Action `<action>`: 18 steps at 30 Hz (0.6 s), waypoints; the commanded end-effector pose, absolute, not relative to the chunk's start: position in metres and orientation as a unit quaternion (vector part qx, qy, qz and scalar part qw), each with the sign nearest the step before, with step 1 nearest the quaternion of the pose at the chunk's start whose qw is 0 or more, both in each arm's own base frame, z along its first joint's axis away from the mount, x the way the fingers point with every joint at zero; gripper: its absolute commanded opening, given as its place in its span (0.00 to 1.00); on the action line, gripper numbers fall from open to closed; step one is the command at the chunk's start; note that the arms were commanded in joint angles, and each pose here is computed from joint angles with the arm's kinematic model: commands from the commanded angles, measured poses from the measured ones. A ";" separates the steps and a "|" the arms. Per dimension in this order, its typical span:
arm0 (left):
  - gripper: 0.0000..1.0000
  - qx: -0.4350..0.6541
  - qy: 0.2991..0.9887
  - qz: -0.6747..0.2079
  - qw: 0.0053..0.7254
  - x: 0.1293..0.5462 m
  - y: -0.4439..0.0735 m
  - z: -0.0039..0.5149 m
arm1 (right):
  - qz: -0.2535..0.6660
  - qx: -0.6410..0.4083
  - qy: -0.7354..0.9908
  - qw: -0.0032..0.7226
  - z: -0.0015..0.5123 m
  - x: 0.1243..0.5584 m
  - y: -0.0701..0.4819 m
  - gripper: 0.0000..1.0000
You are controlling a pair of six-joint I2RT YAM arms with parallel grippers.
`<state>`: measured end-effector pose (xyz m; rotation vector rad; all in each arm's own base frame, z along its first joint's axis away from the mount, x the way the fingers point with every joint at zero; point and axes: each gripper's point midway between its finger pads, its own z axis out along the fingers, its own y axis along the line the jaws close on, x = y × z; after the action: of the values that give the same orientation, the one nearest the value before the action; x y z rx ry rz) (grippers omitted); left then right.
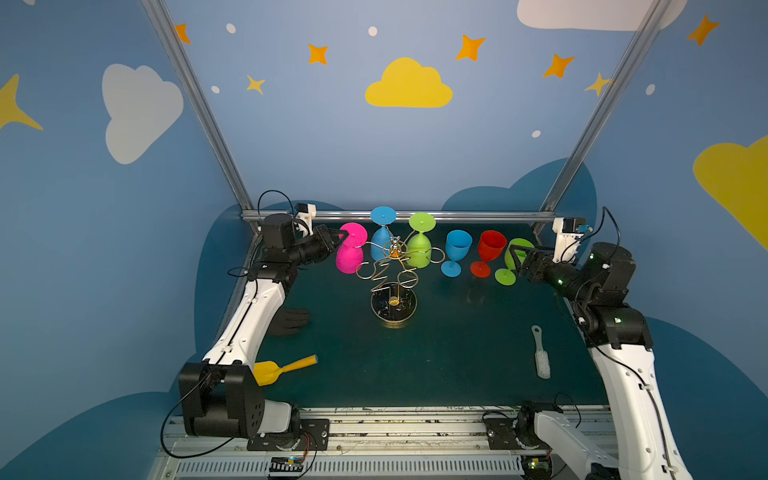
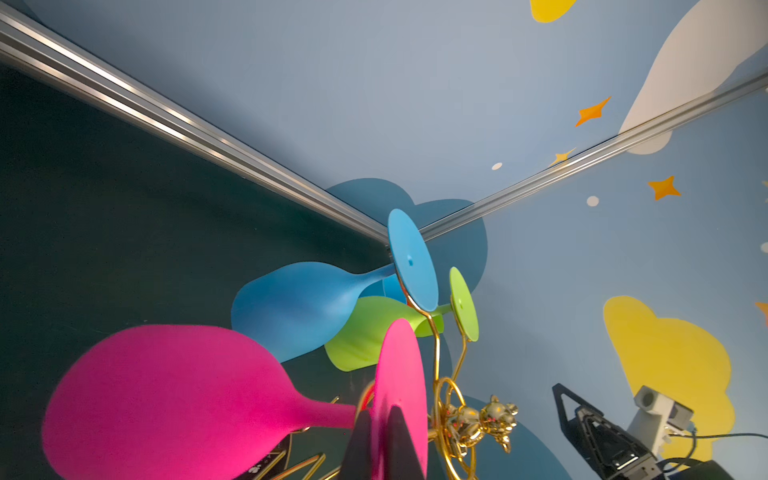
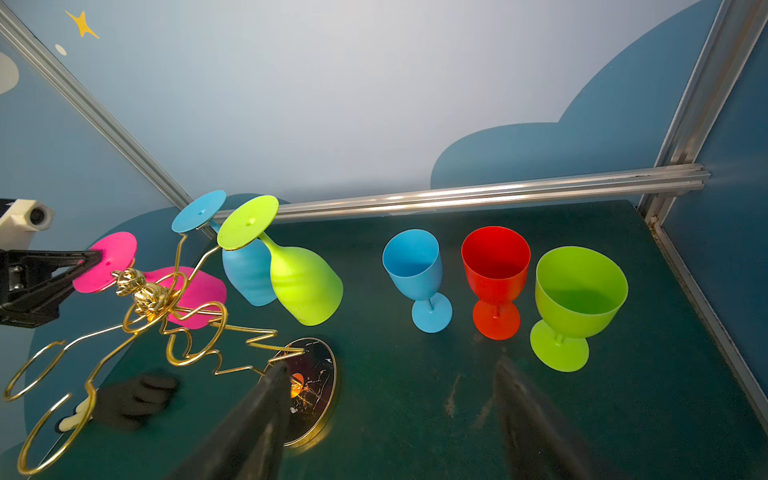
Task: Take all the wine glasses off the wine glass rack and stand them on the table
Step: 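Reach the left gripper to the magenta glass foot nearest the robot and close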
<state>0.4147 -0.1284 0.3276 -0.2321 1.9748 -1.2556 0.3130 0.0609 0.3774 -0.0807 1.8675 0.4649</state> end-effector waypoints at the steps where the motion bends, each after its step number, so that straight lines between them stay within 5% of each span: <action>1: 0.05 -0.090 0.762 -0.505 0.396 0.413 -0.125 0.342 | 0.199 -0.030 0.793 0.574 0.381 0.311 0.061 0.76; 18: 0.03 -0.103 0.724 -0.559 0.391 0.409 -0.127 0.364 | 0.203 -0.030 0.790 0.578 0.386 0.307 0.062 0.76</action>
<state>0.4137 -0.1300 0.3406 -0.3030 1.9204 -1.4009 0.3124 0.0609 0.3780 -0.0719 1.8668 0.4715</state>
